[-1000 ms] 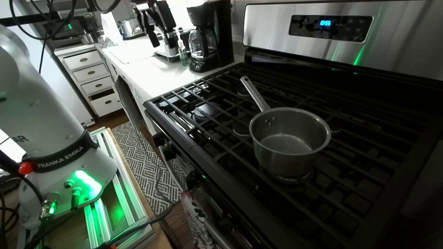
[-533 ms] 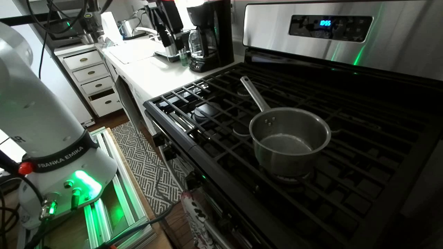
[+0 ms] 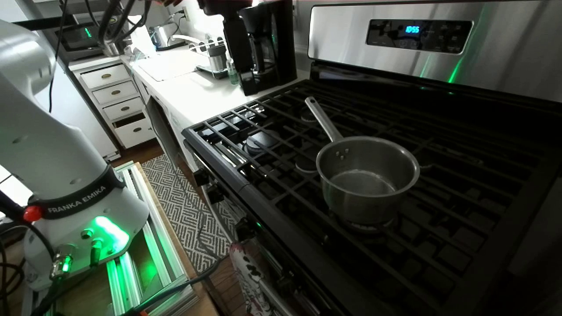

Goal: Move the pot to the left

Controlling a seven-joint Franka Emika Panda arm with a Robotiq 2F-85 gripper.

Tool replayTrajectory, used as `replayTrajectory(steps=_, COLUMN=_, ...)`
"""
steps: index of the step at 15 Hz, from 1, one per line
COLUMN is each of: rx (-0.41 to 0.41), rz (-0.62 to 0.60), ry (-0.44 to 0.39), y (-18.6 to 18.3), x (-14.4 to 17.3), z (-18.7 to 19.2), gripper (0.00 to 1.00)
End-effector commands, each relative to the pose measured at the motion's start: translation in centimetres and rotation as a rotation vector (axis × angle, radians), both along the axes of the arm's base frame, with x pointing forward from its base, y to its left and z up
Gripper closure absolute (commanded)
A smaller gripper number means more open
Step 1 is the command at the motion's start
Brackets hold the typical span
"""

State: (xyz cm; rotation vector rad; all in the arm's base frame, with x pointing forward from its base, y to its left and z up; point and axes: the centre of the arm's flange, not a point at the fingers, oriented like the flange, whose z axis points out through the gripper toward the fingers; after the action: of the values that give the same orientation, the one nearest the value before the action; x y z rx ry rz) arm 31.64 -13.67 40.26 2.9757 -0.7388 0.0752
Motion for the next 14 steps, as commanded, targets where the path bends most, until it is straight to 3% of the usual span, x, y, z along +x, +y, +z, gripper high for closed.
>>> replayTrajectory(steps=1, rx=0.032, rz=-0.069, ry=0.01, y=-3.7, x=1.2, z=-1.9, gripper=0.0)
replayTrajectory(steps=2, rx=0.021, rz=-0.048, ry=0.002, y=-1.9, x=-0.1, z=-1.0, gripper=0.0)
replayTrajectory(steps=7, rx=0.038, rz=-0.071, ry=0.017, y=-3.1, x=0.3, z=-2.0, gripper=0.0)
replayTrajectory(steps=14, rx=-0.013, rz=-0.396, ry=-0.072, y=-11.3, x=-0.7, z=-3.2, gripper=0.0)
